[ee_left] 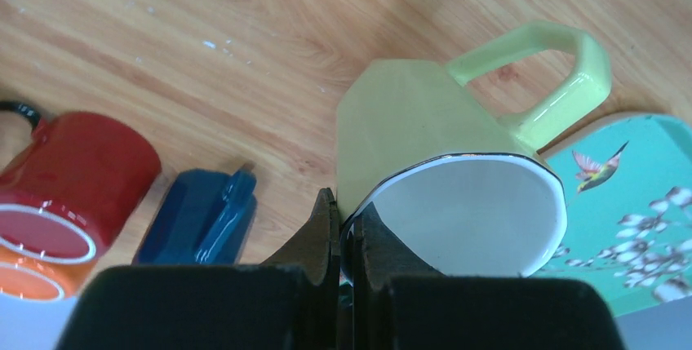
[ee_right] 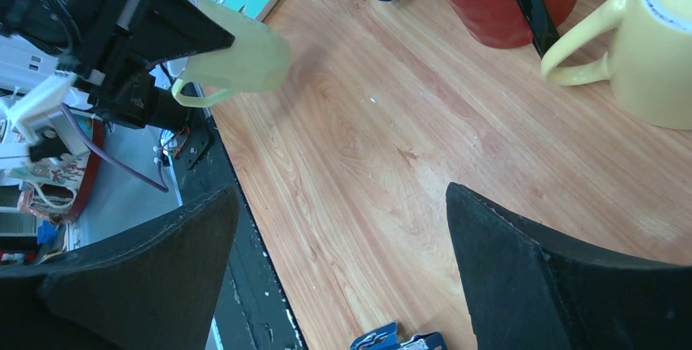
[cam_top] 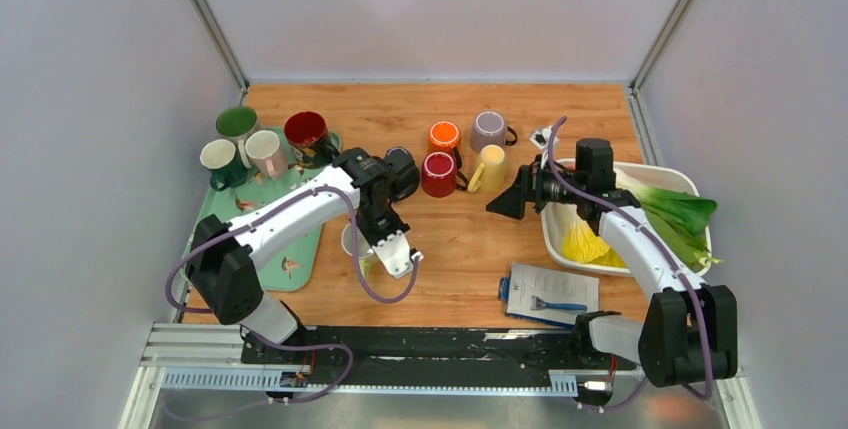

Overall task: Turn the mug right side up
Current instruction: Place the cup at the center of the board.

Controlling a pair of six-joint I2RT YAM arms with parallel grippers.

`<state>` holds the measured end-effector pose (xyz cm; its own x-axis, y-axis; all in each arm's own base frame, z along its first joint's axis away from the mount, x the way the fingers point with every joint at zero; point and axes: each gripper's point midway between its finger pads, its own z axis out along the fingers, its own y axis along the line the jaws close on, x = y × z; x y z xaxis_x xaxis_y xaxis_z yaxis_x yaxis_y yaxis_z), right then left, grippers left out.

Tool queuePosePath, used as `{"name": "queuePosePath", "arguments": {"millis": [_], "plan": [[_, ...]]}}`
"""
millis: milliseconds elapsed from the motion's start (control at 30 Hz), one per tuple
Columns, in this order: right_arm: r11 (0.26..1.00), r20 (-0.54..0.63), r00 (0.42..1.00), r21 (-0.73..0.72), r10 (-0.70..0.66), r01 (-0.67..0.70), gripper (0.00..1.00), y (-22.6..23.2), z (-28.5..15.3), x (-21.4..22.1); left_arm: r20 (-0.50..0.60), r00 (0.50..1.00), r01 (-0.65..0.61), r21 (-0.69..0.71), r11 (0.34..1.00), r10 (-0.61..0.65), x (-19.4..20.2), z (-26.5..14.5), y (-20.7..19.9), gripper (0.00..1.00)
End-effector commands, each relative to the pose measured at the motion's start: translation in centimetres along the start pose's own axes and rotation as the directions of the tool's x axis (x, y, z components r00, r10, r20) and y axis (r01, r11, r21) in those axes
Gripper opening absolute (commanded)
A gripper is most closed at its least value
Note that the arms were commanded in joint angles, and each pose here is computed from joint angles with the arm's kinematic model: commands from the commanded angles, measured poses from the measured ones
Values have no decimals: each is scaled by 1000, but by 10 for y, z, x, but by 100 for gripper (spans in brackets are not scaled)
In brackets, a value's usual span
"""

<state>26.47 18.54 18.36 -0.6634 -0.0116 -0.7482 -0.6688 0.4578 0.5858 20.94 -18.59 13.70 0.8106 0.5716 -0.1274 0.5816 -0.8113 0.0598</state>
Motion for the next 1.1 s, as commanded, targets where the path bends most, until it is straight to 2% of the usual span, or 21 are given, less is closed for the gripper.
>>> {"name": "queuePosePath", "arguments": {"millis": [0,133,200,433,533,600,733,833,867,933,967,1000,1033,1067], "plan": [[999,41,998,5,-47,47,100,5,-8,-8,-29,976,-213,102,972,217,5,12,-9,0],[999,52,998,18,-31,30,100,3,-13,-5,-35,959,-275,140,951,282,4,22,-7,2],[999,56,998,23,-23,22,100,3,-15,-2,-38,957,-280,135,951,287,4,26,-2,9],[999,66,998,35,-5,2,100,2,-20,2,-53,952,-289,172,942,301,6,44,1,20],[999,72,997,40,-3,0,100,1,-21,0,-72,952,-286,144,947,298,8,44,9,31],[999,77,997,41,-4,1,100,1,-22,-2,-91,959,-261,103,960,270,8,40,16,37],[999,86,996,45,1,-5,100,1,-26,-1,-146,979,-160,-132,978,141,5,6,41,44],[998,90,996,53,16,-21,100,-1,-28,3,-94,995,-42,-294,955,14,-6,-25,44,51],[998,88,996,53,23,-28,100,-1,-27,5,-73,997,-16,-353,936,-10,-11,-40,41,53],[998,87,996,56,35,-40,100,-3,-27,7,24,993,115,-425,898,-116,-23,-57,32,61],[998,84,996,55,39,-44,100,-3,-27,8,95,971,237,-436,868,-218,-28,-60,27,64],[997,85,996,56,41,-46,100,-4,-27,7,174,921,389,-444,807,-348,-31,-66,20,65],[997,83,996,57,44,-49,100,-5,-26,7,208,883,467,-469,749,-420,-28,-71,22,66],[997,83,995,60,47,-52,100,-6,-26,5,297,753,649,-483,588,-587,-23,-78,22,67]]}}
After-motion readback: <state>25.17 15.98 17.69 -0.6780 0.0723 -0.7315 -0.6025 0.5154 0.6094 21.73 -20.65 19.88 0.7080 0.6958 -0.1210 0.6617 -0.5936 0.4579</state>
